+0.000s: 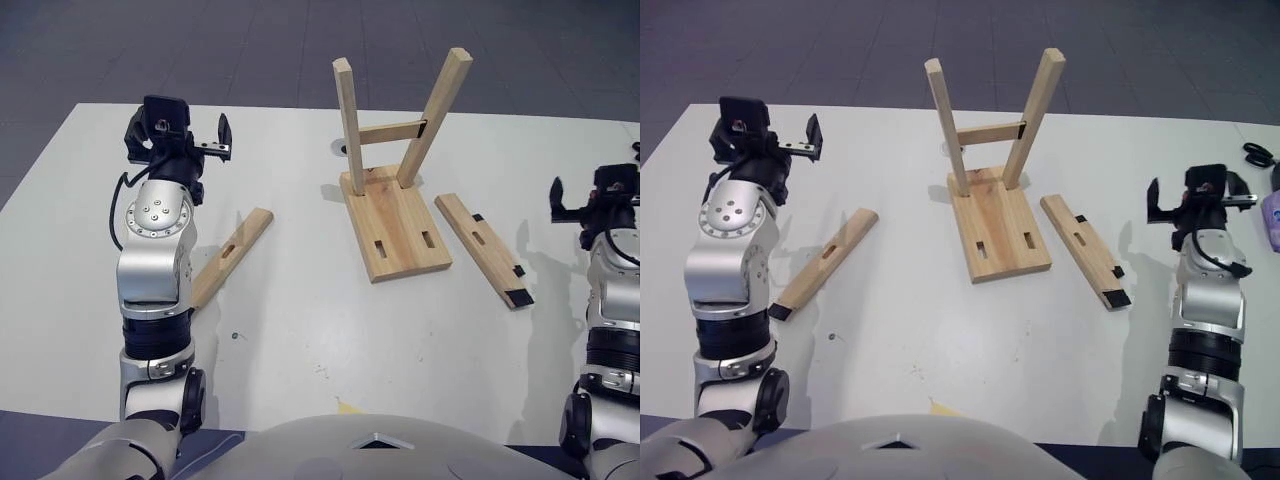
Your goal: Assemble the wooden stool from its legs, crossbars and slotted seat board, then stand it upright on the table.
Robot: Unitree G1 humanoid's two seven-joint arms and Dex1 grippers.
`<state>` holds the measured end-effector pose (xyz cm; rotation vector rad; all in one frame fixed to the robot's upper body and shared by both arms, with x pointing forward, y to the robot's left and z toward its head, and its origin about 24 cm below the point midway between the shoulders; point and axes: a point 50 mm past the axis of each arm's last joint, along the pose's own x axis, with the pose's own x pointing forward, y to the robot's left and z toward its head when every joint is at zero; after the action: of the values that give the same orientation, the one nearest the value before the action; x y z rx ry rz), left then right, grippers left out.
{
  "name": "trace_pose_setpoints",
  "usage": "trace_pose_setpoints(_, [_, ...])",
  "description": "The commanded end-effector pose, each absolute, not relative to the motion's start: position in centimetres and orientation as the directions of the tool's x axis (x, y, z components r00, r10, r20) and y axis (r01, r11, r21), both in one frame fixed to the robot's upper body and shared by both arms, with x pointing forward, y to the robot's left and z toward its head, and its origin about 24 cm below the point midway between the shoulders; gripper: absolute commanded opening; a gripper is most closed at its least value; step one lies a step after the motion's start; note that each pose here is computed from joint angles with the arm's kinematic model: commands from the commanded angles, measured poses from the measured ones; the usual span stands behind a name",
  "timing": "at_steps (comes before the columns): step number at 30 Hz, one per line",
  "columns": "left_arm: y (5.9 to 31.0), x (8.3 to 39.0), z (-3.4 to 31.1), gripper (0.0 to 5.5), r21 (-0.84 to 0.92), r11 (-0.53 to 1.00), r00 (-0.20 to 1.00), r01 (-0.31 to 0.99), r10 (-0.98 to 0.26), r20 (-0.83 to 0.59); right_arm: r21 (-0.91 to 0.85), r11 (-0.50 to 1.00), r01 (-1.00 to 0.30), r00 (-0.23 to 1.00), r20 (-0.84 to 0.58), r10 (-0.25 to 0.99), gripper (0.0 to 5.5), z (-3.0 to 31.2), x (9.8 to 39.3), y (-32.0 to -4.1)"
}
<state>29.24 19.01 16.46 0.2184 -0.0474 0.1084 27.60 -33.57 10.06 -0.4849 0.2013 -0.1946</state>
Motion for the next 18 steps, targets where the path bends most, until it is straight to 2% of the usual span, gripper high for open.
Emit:
trace_pose_setpoints(1, [18.5,28.4,15.8,5.40,0.194,0.970,0.989,-0.144,0.136,0.055,-0.494,0.868,0.055,0.964,-0.202,-0.176,5.39,8.6,26.2,-35.6])
trace_pose_setpoints(6, [17.9,27.8,15.0,5.40,0.177,0.972,0.988,-0.155,0.150,0.039,-0.420,0.907,-0.007,0.978,-0.193,-0.082,5.39,8.2,26.3,-34.8])
trace_pose_setpoints(8, [17.8,27.8,14.8,5.40,0.191,0.970,0.988,-0.152,0.147,0.037,-0.442,0.895,-0.052,0.979,-0.198,-0.041,5.39,7.9,26.4,-34.3])
trace_pose_setpoints(13, [18.5,27.7,14.4,5.40,0.194,0.963,0.982,-0.188,0.186,0.030,-0.423,0.901,-0.099,0.963,-0.268,-0.020,5.39,6.5,25.2,-35.3])
trace_pose_setpoints(18, [19.2,27.5,14.0,5.40,0.186,0.955,0.973,-0.230,0.231,0.020,-0.356,0.918,-0.173,0.959,-0.275,0.074,5.39,6.0,25.4,-34.3])
